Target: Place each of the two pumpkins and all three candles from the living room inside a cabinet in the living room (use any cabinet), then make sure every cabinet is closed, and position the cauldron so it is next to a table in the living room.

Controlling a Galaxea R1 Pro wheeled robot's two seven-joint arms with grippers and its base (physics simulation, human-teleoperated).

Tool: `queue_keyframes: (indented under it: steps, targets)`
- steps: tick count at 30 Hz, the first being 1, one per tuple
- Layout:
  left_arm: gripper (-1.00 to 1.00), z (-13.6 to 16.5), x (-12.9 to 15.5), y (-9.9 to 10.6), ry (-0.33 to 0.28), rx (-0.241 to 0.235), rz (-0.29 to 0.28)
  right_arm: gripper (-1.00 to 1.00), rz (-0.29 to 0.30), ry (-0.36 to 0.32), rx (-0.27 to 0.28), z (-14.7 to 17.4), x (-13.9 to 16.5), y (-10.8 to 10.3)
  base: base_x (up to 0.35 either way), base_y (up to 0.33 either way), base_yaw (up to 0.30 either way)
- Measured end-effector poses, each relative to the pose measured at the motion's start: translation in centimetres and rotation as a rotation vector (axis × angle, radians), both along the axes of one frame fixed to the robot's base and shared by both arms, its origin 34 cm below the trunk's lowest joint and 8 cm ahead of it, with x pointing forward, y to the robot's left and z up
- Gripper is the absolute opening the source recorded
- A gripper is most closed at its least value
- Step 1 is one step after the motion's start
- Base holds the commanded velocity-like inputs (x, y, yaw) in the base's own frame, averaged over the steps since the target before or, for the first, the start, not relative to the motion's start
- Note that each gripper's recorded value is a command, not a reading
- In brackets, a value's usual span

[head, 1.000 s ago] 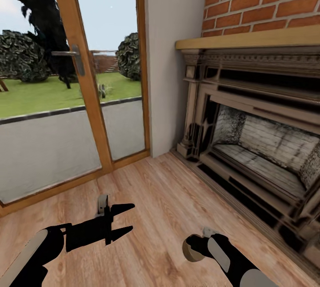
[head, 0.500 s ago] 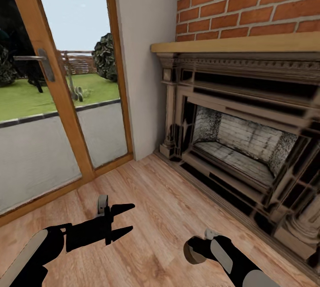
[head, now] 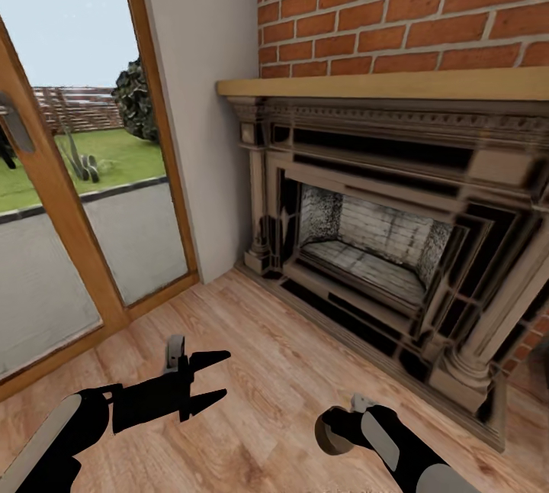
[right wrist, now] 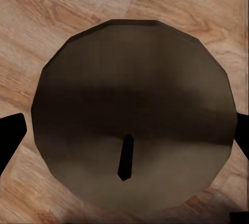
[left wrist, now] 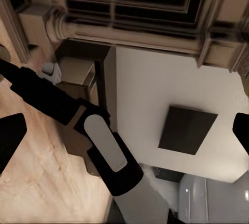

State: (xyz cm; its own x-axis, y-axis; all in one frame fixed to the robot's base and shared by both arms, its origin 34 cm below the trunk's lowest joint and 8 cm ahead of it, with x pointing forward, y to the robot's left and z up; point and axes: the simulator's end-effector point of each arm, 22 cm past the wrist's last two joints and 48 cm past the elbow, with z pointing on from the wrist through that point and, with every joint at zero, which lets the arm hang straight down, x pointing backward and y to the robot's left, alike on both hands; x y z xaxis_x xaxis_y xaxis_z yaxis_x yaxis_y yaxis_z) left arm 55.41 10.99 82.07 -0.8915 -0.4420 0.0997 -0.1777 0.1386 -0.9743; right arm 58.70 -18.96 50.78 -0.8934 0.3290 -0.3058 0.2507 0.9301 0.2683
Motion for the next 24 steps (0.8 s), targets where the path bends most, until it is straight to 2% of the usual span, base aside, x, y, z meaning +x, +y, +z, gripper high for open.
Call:
queue_keyframes:
  steps: [7,14,24]
  targets:
    - [1.0,1.3,0.2,0.0,0.001,-0.002,0.0,-1.0,0.0,0.003,-0.001,1.2,0.1,0.0,-0.267,0.0,-0.263]
    - [1.0,2.5,0.3,0.0,0.003,-0.001,0.0,-1.0,-0.001,0.002,-0.001,2.4,0.2,0.0,-0.308,0.0,-0.061]
    - [1.0,4.2,0.4,0.1,0.004,0.003,0.001,-1.0,-0.012,0.015,-0.012,3.5,-0.4,-0.5,-0.055,0.0,-0.266]
